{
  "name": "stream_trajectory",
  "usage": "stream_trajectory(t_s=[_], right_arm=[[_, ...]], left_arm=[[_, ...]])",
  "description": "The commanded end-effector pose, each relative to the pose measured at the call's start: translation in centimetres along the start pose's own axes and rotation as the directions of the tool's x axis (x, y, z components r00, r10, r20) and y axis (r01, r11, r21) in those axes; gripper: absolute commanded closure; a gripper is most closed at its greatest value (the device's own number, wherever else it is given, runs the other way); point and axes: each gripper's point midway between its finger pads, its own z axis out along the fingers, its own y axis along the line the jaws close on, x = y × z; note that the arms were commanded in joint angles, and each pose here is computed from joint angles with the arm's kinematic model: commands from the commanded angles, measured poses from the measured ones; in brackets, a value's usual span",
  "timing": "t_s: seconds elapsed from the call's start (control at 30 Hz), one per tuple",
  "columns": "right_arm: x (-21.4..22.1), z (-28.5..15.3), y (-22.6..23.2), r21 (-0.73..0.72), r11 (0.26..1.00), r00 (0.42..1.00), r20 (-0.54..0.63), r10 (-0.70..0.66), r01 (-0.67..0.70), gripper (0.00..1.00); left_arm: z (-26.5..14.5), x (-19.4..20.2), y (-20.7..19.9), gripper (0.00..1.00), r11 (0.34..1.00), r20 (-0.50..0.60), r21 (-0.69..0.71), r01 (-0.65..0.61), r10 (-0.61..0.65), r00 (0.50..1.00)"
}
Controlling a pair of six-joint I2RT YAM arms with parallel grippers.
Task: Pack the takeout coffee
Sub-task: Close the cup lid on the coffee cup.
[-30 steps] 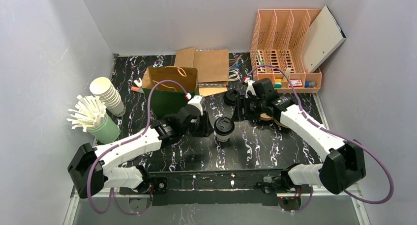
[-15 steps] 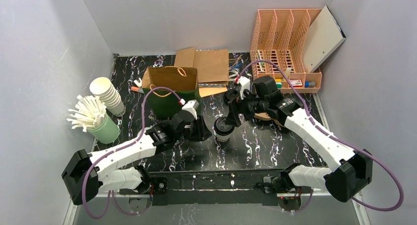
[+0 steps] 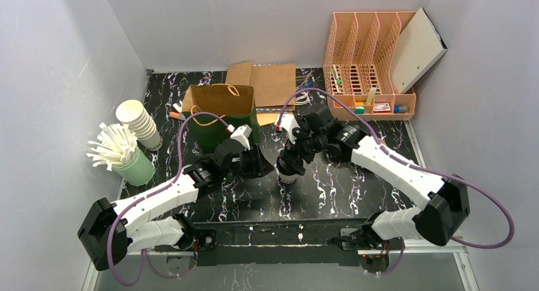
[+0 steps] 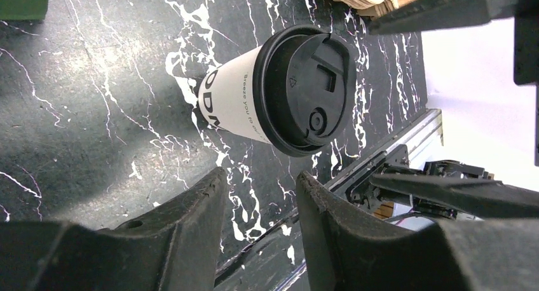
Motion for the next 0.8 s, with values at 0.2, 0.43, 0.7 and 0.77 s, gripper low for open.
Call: stream_trajectory(t_s=[0.2,0.43,0.7,0.77], right_arm=[[-0.2,0.7,-1.3,0.022,0.997,0.993,-0.099,-0.065,0.068,0.02],[0.8,1.4,-0.8,-0.003,0.998,0.988,-0.146,-0.058,0.058,0.02],[1.0,2.0,-1.6,0.044,0.997,0.983,-0.172,-0.061,0.070,0.02],[0.7,2.2,-1.6,0.050,0.996,0.985,-0.163,-0.063,0.072,0.02]], left_arm=[[-0.4,-0.5,-0.9,0.53,0.999,0.009,0.045,0.011,-0.011,1.000],[-0.1,-0.4,-0.8,0.52,0.999,0.000,0.042,0.011,-0.011,1.000],[0.7,-0.1,-0.8,0.53,0.999,-0.017,0.045,0.015,-0.015,1.000],[1.0,0.0,-0.7,0.54,0.999,-0.020,0.043,0.015,-0.014,1.000]])
